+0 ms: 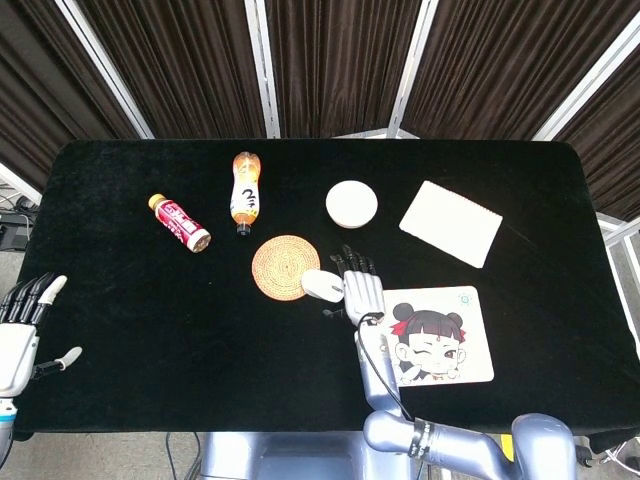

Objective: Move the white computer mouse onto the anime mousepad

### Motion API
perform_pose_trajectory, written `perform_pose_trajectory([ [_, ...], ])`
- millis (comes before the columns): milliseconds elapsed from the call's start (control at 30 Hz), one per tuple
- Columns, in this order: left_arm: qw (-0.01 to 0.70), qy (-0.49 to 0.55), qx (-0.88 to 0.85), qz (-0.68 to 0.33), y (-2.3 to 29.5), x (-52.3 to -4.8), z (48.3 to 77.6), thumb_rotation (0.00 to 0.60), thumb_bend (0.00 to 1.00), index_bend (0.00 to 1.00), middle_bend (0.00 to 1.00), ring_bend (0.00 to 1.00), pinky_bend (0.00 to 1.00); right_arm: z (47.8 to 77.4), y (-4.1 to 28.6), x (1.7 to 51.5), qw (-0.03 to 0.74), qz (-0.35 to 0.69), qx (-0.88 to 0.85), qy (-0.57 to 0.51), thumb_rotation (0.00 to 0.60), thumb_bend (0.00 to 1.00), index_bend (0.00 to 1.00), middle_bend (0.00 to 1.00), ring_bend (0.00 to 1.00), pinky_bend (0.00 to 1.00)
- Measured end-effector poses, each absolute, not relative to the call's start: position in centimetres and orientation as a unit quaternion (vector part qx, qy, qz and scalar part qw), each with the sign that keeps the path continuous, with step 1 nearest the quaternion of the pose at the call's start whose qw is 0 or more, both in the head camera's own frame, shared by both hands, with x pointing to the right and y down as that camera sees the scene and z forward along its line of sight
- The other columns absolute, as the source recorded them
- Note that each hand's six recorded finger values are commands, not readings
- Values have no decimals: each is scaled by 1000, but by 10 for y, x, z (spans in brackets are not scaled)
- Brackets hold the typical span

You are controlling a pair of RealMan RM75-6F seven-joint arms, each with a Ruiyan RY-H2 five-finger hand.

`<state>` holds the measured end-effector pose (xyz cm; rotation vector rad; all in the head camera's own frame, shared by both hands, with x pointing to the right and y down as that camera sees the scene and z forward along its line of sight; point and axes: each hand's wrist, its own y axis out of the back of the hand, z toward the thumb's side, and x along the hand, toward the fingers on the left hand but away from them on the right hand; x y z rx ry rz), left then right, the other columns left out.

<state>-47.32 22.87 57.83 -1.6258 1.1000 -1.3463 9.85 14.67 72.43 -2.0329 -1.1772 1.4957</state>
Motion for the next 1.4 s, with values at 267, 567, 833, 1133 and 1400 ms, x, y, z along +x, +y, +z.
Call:
perform_pose_trajectory([
  [267, 363, 428, -636, -529, 227, -475, 582, 600, 80, 0, 0, 0, 0, 736, 144, 93, 171, 530, -717, -419, 600, 89, 169, 0, 0, 0],
  [567, 357, 422, -642, -531, 227, -474, 586, 600, 81, 0, 0, 0, 0, 751, 146, 87, 159, 532, -719, -417, 600, 111, 236, 0, 0, 0],
  [833, 352, 417, -649, -530, 228, -472, 588, 600, 81, 0, 0, 0, 0, 752, 142, 82, 151, 525, -722, -425, 600, 195, 280, 0, 0, 0],
  [1133, 354, 414, -652, -528, 228, -471, 587, 600, 81, 0, 0, 0, 0, 759, 139, 86, 153, 531, -718, -424, 600, 241, 335, 28, 0, 0],
  [1400, 349, 411, -656, -528, 228, -470, 589, 600, 82, 0, 0, 0, 0, 755, 136, 88, 165, 525, -713, -433, 600, 300, 424, 92, 0, 0],
])
